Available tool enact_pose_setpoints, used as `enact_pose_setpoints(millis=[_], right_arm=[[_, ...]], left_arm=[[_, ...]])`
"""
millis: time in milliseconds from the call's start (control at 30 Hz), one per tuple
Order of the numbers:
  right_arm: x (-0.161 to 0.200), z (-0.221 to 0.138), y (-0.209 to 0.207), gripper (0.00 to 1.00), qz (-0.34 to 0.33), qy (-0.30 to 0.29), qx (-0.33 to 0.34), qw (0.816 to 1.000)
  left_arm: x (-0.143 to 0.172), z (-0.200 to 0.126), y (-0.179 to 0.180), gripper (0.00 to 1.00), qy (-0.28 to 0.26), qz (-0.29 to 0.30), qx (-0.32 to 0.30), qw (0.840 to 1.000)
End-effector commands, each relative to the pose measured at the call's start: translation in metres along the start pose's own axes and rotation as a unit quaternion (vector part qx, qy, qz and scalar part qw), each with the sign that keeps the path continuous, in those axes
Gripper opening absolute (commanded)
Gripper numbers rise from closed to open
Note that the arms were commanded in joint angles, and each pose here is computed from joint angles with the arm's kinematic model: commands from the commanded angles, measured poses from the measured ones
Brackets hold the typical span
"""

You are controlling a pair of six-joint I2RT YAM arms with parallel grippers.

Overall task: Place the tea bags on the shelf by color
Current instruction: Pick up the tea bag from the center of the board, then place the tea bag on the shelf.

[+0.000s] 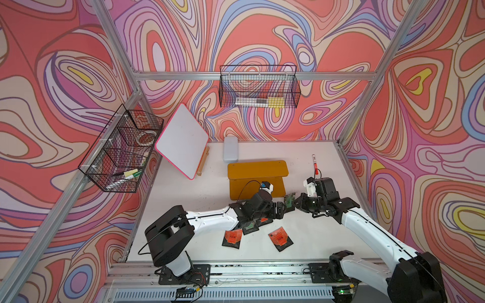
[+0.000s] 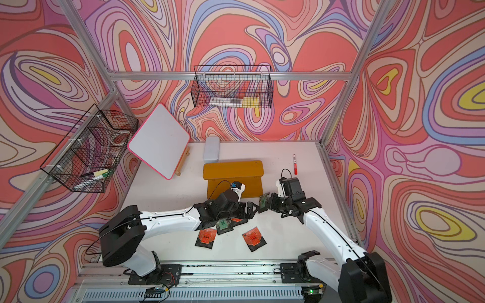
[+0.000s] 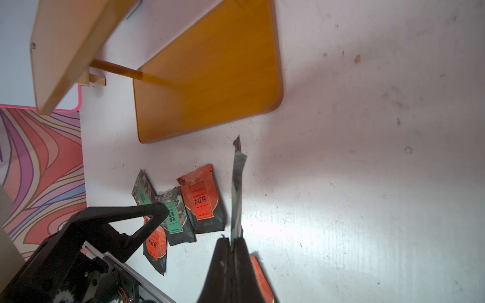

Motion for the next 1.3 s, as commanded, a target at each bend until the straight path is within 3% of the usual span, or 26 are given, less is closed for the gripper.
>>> enact_pose_setpoints(millis=[0, 333, 567, 900, 1267], right_arm=[[-0.004, -0.018, 0.023, 0.00, -0.043, -0.009, -0.036, 0.998], [-0.015, -0.060, 0.090, 0.00, -0.091, -0.022, -0.155, 0.983], [-0.028, -0.071, 0.123, 0.00, -0.109, -0.031, -0.184, 0.976], [-0.036, -0.045, 0.178, 0.00, -0.140, -0.021, -0.194, 0.971], [-0.037, 0.010, 0.218, 0.00, -0.136, 0.007, -0.180, 0.974]], left_arm=[[0.001, -0.019, 0.020, 0.94, -0.003, 0.019, -0.046, 0.999], [-0.019, -0.075, 0.035, 0.99, -0.055, 0.048, -0.100, 0.992], [-0.025, -0.116, 0.057, 0.99, -0.082, 0.064, -0.160, 0.982], [-0.037, -0.169, 0.095, 0.99, -0.109, 0.048, -0.204, 0.972], [-0.049, -0.199, 0.131, 0.99, -0.124, 0.016, -0.222, 0.967]])
Point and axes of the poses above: each gripper's point midway between its finger pads, its own z axis out along the fingers, its own y axis along the line the jaws close on, x = y × z, the point moved 1 cm from there along -z, back along the fingers, and after that the axes turned 10 degrees about z, right-handed, at the moved point
